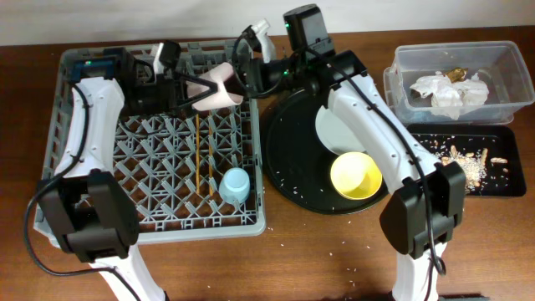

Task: Sort waste into correct bins and load items into the dishwasher rack
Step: 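Place the pink cup upside down in the rack with the left gripper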

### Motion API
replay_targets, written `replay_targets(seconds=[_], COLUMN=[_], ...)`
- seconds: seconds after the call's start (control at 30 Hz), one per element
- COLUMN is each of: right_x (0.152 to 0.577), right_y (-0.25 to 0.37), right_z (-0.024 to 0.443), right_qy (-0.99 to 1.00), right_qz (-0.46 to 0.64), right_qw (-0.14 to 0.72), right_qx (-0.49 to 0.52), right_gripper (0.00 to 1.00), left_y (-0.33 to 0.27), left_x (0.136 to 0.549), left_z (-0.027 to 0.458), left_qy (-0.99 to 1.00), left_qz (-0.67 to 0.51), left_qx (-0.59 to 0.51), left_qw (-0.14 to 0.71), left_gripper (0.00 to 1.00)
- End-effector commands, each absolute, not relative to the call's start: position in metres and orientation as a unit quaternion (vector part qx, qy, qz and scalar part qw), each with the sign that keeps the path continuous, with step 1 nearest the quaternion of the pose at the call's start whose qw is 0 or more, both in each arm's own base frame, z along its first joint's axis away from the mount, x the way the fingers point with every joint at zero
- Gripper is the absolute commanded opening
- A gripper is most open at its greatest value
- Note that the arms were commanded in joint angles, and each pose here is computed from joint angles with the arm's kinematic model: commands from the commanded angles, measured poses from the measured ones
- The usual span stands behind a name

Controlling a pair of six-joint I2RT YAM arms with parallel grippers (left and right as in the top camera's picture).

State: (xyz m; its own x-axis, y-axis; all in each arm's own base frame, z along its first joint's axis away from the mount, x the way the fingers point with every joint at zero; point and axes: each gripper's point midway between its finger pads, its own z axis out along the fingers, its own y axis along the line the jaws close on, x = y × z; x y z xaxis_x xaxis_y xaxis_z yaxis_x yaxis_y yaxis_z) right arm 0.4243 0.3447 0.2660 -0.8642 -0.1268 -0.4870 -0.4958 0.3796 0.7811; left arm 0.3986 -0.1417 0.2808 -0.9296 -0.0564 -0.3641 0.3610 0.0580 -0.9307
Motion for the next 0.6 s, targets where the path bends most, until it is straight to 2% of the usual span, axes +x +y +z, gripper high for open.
replay_targets(seconds=[0.0,0.1,0.13,0.17,0.2,0.23,0.27,0.3,0.33,0.43,0.5,0.57], right_x=[0.429,0.428,0.427,0.426,0.425,0.425,0.425,0.425,0.429,0.437,0.433,0.436], right_y=[0.356,0.355,0.355,0.354,0.354,0.354,0.353,0.353,0.347,0.331,0.323,0.301], right_z=[0.250,0.249,0.248,0.246,0.245,0.244,0.244,0.245,0.243,0.242,0.257,0.277], right_qy=[0.824,0.826,0.827,0.828,0.830,0.831,0.830,0.829,0.832,0.835,0.818,0.820], right_qz=[0.504,0.503,0.502,0.501,0.500,0.499,0.499,0.498,0.496,0.495,0.524,0.514], right_qw=[0.182,0.179,0.176,0.173,0.169,0.168,0.169,0.173,0.173,0.172,0.162,0.190], right_qx=[-0.186,-0.184,-0.183,-0.183,-0.181,-0.180,-0.183,-0.187,-0.181,-0.166,-0.173,-0.168], right_gripper=[0.04,0.05,0.09,0.10,0.17,0.33,0.57,0.67,0.72,0.73,0.75,0.81], left_y=[-0.159,-0.159,-0.159,-0.159,-0.159,-0.159,-0.158,-0.158,-0.158,-0.158,-0.158,-0.157], left_x=[0.390,0.390,0.390,0.390,0.390,0.390,0.390,0.390,0.391,0.392,0.394,0.399], left_z=[0.294,0.294,0.294,0.294,0.294,0.294,0.294,0.294,0.293,0.293,0.293,0.293], left_qy=[0.695,0.695,0.695,0.695,0.695,0.695,0.695,0.695,0.694,0.694,0.692,0.688], left_qz=[-0.693,-0.693,-0.693,-0.693,-0.693,-0.693,-0.693,-0.692,-0.692,-0.691,-0.688,-0.682], left_qx=[0.123,0.123,0.123,0.123,0.123,0.123,0.123,0.124,0.128,0.130,0.142,0.162], left_qw=[0.147,0.147,0.147,0.147,0.148,0.147,0.148,0.149,0.153,0.155,0.167,0.188], left_gripper=[0.91,0.59,0.49,0.43,0.43,0.43,0.43,0.42,0.42,0.41,0.41,0.41])
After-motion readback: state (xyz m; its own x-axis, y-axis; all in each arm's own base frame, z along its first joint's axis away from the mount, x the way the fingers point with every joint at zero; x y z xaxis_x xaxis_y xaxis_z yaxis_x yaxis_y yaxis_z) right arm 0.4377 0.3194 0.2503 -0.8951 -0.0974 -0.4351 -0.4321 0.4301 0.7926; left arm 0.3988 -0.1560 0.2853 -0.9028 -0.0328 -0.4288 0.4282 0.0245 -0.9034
